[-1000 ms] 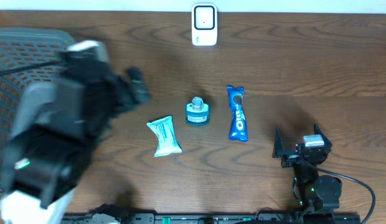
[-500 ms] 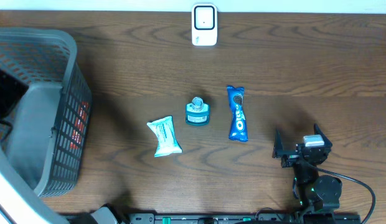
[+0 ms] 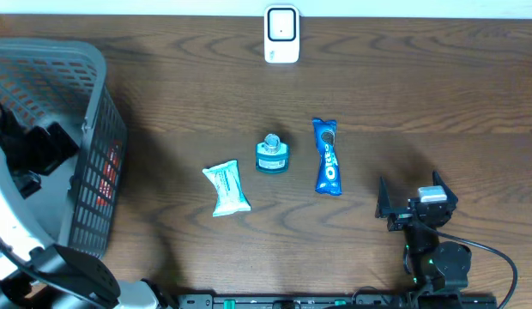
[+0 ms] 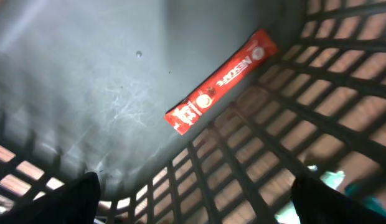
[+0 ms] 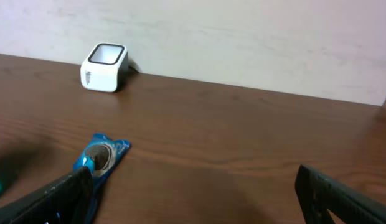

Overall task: Scan the item barcode
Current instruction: 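Reach the left gripper into the basket and grasp the red Nescafe stick, then lift the Nescafe stick out and carry it toward the scanner, then lower the Nescafe stick onto the table right of the Oreo pack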

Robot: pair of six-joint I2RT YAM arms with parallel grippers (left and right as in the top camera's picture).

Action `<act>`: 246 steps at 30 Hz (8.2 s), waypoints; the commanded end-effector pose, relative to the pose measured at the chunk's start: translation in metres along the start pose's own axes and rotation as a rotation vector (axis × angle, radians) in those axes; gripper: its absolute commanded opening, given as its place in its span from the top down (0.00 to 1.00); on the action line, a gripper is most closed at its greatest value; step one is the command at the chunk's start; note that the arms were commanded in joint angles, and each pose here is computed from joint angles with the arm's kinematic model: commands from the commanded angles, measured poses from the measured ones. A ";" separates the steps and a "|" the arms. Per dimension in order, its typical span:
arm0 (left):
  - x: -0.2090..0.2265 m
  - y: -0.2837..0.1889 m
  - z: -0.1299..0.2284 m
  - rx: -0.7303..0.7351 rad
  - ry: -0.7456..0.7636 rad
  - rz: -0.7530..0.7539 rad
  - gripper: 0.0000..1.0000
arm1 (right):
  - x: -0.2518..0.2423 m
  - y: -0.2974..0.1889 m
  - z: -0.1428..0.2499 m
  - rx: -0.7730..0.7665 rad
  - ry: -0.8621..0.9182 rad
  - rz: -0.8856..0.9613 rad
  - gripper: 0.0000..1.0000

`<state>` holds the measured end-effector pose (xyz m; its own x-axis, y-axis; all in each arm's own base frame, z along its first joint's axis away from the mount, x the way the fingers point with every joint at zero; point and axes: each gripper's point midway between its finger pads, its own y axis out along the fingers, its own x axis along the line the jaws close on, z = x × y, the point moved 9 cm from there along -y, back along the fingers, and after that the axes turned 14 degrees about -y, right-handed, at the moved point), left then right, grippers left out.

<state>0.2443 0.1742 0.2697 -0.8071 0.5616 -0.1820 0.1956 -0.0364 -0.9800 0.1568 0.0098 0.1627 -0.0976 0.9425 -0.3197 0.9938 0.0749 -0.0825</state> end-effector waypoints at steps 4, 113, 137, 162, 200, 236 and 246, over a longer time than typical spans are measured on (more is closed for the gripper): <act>0.005 0.050 -0.004 0.110 0.020 -0.045 0.02 | 0.001 0.000 0.001 0.004 -0.007 -0.005 0.01; 0.015 0.191 -0.011 0.114 -0.044 -0.369 0.64 | 0.001 0.000 0.001 0.005 -0.007 -0.006 0.01; -0.002 0.012 -0.011 -0.319 -0.097 -0.272 0.93 | 0.001 0.000 0.001 0.004 -0.007 -0.005 0.01; -0.072 -0.156 0.182 -0.305 0.479 0.720 0.93 | 0.001 0.000 0.001 0.005 -0.007 -0.006 0.01; -0.267 0.061 0.393 0.156 1.307 0.430 0.93 | 0.001 0.000 0.001 0.005 -0.007 -0.006 0.01; -0.291 0.122 0.448 0.159 1.420 0.422 0.01 | 0.001 0.000 0.001 0.004 -0.007 -0.005 0.01; -0.333 0.024 0.372 -0.127 1.345 0.544 0.00 | 0.001 0.000 0.001 0.005 -0.007 -0.006 0.01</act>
<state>0.2980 -0.3363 0.2266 0.4672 0.8444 -0.2620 0.2913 -0.4268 -0.8561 0.1569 0.0090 0.1627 -0.0886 0.9431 -0.3205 0.9944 0.0654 -0.0825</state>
